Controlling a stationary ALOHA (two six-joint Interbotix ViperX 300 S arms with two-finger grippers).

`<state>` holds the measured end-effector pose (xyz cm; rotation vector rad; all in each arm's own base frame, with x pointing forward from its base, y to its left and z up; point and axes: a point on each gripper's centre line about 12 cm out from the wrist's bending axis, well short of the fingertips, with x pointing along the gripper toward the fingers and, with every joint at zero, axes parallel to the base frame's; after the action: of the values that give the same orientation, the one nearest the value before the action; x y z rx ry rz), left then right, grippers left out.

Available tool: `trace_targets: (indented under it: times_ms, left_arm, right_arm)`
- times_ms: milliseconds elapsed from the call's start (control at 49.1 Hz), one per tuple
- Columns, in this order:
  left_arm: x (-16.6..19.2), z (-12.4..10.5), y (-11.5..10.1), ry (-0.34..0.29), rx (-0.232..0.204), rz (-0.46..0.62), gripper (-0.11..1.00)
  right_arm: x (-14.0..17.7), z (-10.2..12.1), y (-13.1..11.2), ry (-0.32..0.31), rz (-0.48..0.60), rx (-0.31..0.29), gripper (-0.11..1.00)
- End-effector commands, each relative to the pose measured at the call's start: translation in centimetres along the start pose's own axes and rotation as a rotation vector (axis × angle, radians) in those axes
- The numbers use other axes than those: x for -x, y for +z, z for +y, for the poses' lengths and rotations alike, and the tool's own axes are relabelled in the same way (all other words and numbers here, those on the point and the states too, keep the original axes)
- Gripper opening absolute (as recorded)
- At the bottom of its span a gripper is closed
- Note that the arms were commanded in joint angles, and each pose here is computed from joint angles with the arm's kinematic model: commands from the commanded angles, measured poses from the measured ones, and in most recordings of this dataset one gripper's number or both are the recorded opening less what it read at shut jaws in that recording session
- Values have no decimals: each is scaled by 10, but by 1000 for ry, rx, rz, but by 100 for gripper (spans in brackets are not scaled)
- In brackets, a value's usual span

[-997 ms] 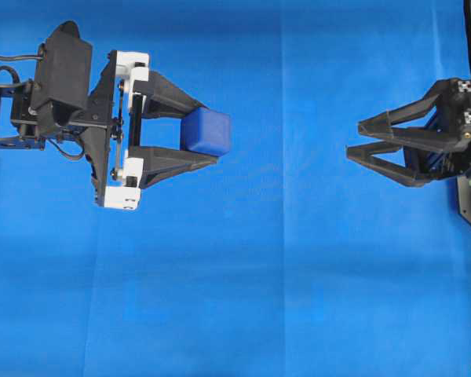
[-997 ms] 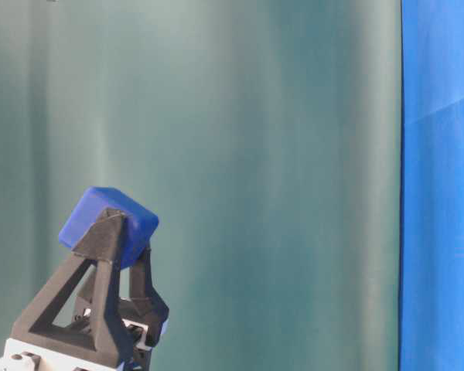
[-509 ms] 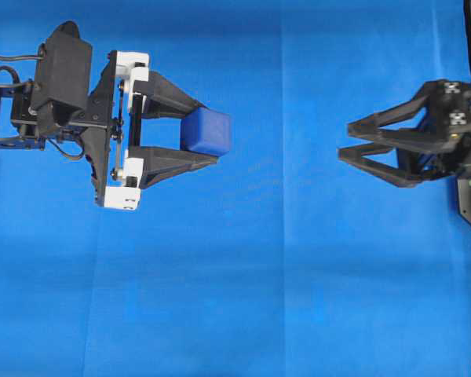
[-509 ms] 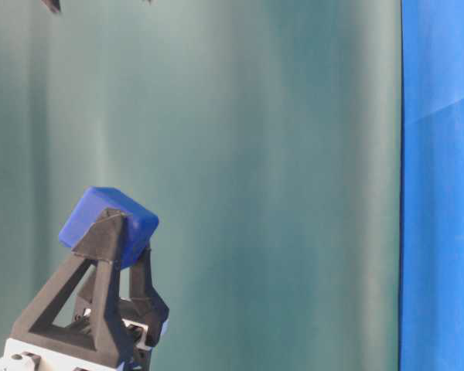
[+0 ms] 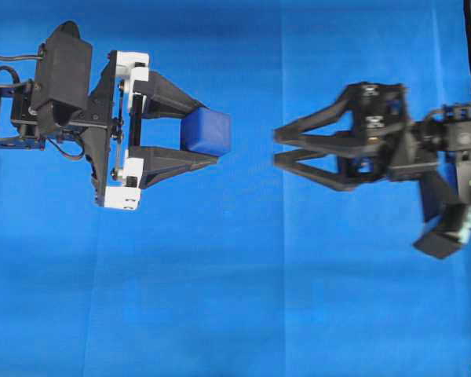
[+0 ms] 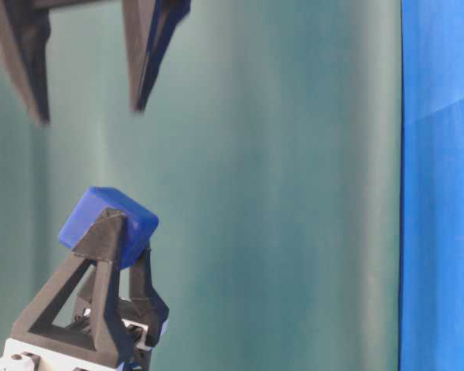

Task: Handover the blue block to the right arm after grasping it with the left arm, then place it in the designated position.
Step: 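Rotate the right gripper and move it toward the held cube, then close the right gripper on the cube beside the left gripper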

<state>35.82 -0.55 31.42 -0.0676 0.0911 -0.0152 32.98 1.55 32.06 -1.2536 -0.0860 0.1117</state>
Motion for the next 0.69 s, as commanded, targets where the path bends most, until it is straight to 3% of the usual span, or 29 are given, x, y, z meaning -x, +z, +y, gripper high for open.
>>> trace_targets:
  times_ms: [0, 326, 672]
  left_arm:
    - [4, -1, 11, -3, 1, -37, 49]
    - [4, -1, 11, -4, 3, -37, 49]
    - [4, -2, 11, -7, 4, -36, 49]
  right_arm:
    - [-15, -13, 2, -36, -18, 1, 96]
    - [-60, -12, -4, -19, -12, 2, 96]
    - [-71, -15, -5, -23, -13, 2, 96]
